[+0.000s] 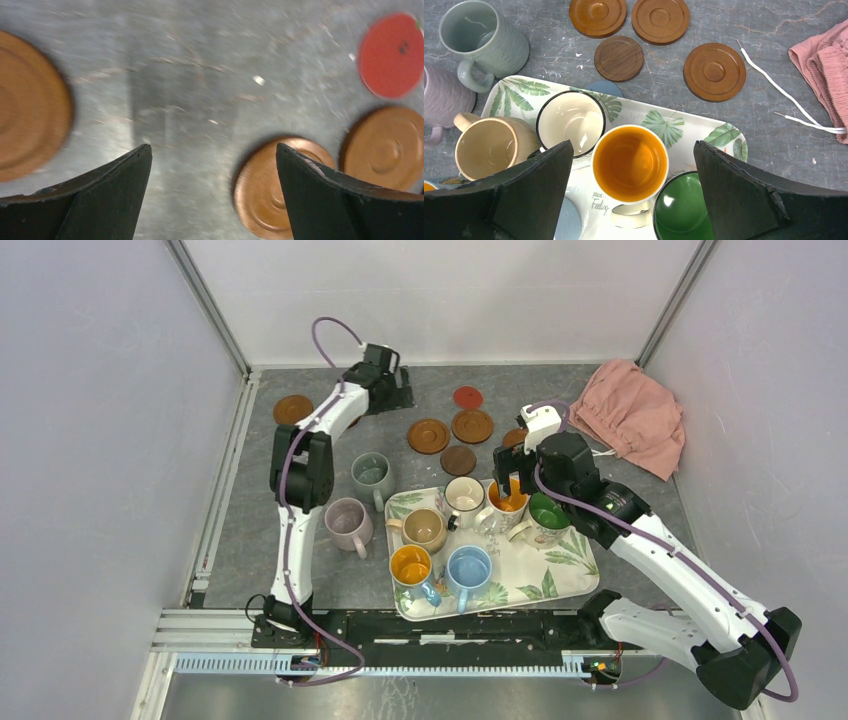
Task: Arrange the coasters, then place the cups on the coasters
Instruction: Move the coaster to the center of the board.
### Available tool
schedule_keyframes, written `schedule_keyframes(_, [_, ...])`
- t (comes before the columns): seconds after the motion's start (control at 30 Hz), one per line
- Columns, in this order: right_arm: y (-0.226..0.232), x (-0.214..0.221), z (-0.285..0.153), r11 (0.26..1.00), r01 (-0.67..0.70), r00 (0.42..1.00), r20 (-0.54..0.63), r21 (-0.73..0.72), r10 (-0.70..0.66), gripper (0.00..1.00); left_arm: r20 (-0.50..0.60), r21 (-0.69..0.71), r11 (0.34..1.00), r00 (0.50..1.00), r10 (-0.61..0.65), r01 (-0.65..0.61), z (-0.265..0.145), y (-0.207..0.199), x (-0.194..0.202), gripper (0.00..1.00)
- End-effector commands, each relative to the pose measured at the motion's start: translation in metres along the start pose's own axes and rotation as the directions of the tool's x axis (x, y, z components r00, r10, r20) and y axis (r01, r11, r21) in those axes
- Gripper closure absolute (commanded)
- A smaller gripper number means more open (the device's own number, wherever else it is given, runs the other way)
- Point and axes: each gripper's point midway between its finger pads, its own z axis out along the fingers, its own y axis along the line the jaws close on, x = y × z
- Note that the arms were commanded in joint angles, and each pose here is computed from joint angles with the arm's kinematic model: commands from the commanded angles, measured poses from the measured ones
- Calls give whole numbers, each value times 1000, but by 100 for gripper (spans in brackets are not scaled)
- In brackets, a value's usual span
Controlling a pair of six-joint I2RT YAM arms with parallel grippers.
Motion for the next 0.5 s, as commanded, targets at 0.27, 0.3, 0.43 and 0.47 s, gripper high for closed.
schedule_keyframes(0.27, [-6,-10,-8,1000,-12,999,41,20,11,2,47,158,983,995,89,-95,-44,-101,21,0])
schedule_keyframes(0.3, [-6,-10,-8,1000,-12,999,40,21,11,2,43,167,981,995,93,-99,-44,-105,24,0])
schedule_keyframes(0.43, [-7,-9,-9,1000,-13,999,41,22,12,2,21,185,976,994,111,-113,-41,-114,38,0])
schedule_keyframes(0.47, [-7,-9,-10,1000,-15,999,43,23,14,2,14,193,974,993,115,-115,-39,-117,42,0])
